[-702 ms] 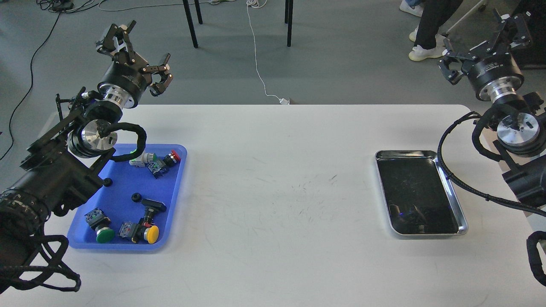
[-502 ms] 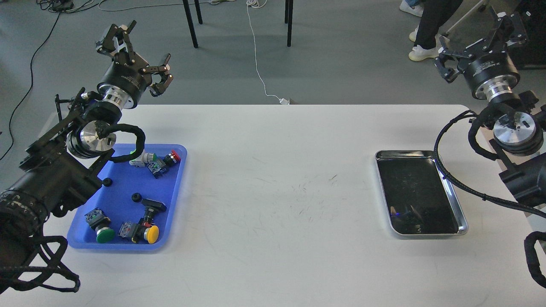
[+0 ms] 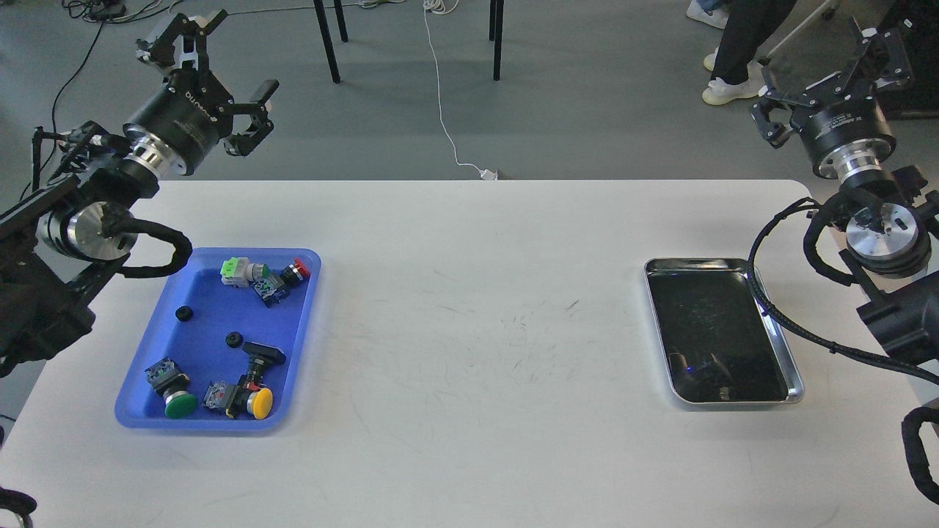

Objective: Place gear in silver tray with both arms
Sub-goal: 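Move the left gripper down toward the blue tray, then lower the left gripper into the blue tray onto a small black gear, then close the left gripper on the black gear, then lift the black gear and set it on the table center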

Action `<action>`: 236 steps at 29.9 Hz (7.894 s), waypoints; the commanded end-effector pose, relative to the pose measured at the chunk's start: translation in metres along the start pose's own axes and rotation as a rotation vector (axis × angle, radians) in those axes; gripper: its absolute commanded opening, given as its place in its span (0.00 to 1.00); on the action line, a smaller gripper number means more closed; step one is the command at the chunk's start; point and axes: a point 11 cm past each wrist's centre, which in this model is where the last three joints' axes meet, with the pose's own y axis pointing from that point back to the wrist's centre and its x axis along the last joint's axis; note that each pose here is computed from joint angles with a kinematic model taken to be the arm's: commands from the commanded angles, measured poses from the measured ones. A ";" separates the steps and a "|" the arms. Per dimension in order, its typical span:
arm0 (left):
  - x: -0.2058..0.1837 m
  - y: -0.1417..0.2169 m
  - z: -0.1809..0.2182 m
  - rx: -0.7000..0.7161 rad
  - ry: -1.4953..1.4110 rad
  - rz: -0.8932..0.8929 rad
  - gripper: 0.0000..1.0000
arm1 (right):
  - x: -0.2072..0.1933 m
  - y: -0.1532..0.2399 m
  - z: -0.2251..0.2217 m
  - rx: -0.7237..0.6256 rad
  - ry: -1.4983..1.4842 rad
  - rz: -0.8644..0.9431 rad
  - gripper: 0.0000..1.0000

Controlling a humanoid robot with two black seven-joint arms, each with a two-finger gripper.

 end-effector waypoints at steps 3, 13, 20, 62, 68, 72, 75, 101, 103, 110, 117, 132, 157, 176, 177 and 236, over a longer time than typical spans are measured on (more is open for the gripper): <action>0.001 0.042 0.018 0.163 -0.359 -0.109 0.98 | 0.000 0.001 0.001 0.004 -0.004 -0.007 0.99; 0.003 0.114 -0.020 0.491 -1.071 -0.327 0.98 | 0.011 0.016 0.009 0.036 -0.017 -0.027 0.99; 0.016 0.142 -0.064 0.564 -1.695 -0.578 0.96 | 0.017 0.022 0.008 0.034 -0.022 -0.036 0.99; 0.090 0.186 -0.134 0.850 -1.742 -0.554 0.69 | 0.014 0.022 0.016 0.022 -0.029 -0.037 0.99; 0.096 0.187 -0.134 0.868 -1.743 -0.539 0.66 | 0.014 0.022 0.016 0.022 -0.029 -0.037 0.99; 0.096 0.187 -0.135 0.868 -1.741 -0.541 0.61 | 0.014 0.022 0.017 0.020 -0.030 -0.038 0.99; 0.097 0.188 -0.135 0.872 -1.745 -0.540 0.61 | 0.012 0.021 0.018 0.021 -0.032 -0.040 0.99; 0.092 0.188 -0.146 0.863 -1.730 -0.584 0.55 | 0.013 0.022 0.017 0.023 -0.034 -0.038 0.99; 0.089 0.187 -0.147 0.857 -1.727 -0.590 0.55 | 0.013 0.021 0.017 0.024 -0.034 -0.038 0.99; 0.088 0.187 -0.148 0.846 -1.722 -0.604 0.56 | 0.013 0.021 0.016 0.026 -0.033 -0.037 0.99; 0.087 0.183 -0.145 0.834 -1.722 -0.601 0.56 | 0.013 0.021 0.016 0.025 -0.034 -0.038 0.99; 0.091 0.183 -0.142 0.832 -1.714 -0.554 0.56 | 0.013 0.021 0.017 0.021 -0.033 -0.038 0.99; 0.091 0.180 -0.153 0.841 -1.695 -0.543 0.37 | 0.014 0.021 0.015 0.025 -0.031 -0.036 0.99; 0.078 0.154 -0.106 0.678 -1.630 -0.418 0.15 | 0.013 0.022 0.008 0.032 -0.023 -0.047 0.99; 0.076 0.151 -0.092 0.649 -1.600 -0.376 0.15 | 0.013 0.022 0.005 0.033 -0.018 -0.053 0.99; -0.216 -0.005 -0.274 0.217 -1.743 -1.062 0.71 | -0.027 0.048 -0.104 0.007 0.282 -0.223 0.99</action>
